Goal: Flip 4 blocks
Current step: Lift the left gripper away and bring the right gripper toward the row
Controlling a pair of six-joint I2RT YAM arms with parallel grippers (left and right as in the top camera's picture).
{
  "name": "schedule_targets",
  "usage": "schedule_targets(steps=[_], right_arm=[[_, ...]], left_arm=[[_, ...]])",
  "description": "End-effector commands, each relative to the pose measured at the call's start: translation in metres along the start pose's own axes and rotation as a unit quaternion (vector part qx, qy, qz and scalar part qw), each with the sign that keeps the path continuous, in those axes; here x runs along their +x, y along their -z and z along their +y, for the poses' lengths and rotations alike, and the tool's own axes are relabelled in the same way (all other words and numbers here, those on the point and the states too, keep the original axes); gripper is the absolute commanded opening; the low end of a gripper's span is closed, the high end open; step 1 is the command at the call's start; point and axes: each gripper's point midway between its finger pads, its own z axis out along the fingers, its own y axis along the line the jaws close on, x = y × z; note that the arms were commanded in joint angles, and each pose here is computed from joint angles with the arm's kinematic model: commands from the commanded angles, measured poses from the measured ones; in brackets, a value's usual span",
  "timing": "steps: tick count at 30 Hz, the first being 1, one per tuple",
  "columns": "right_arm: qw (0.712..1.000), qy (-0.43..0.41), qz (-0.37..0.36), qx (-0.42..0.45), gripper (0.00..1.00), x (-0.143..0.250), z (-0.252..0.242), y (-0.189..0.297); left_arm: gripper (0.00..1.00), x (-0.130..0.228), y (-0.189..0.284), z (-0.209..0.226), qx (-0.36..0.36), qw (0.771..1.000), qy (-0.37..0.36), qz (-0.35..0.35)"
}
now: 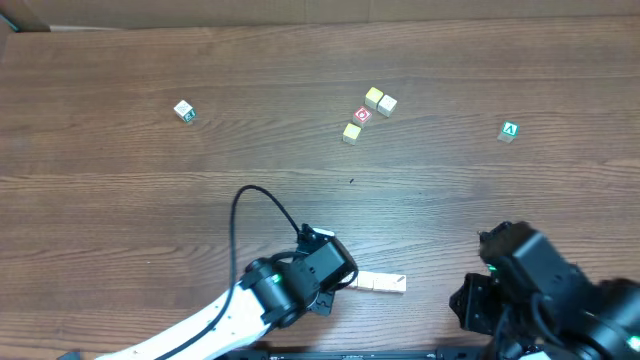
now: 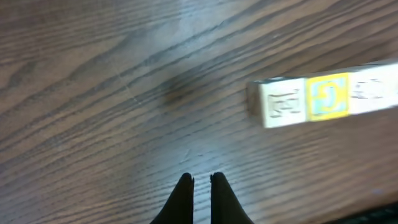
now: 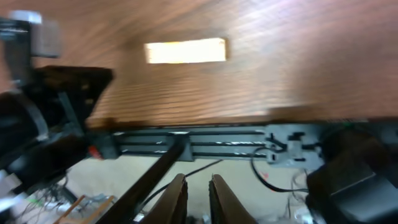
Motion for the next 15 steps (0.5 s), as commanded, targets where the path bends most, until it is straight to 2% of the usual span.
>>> schedule_targets(steps=[1,4,8,15], right_arm=[[0.998,-0.047,0.01,0.047,0.14,0.0,-0.016,-0.024],[0.995,-0.059,0.037,0.073,0.13,0.004,-0.024,-0.048],[0.992,-0.064,0.062,0.086,0.13,0.003,-0.021,-0.074],[0.984,-0.073,0.107,0.119,0.13,0.0,-0.021,-0.127]], left_arm=[[0.04,-0.003,-0.016,0.014,-0.036,0.999,0.003,0.015],[0.04,-0.004,-0.026,0.023,-0.047,0.998,0.012,0.037],[0.04,-0.009,-0.037,0.015,0.001,0.998,-0.026,0.06],[0.04,-0.018,-0.039,0.005,0.05,0.993,-0.091,0.053]])
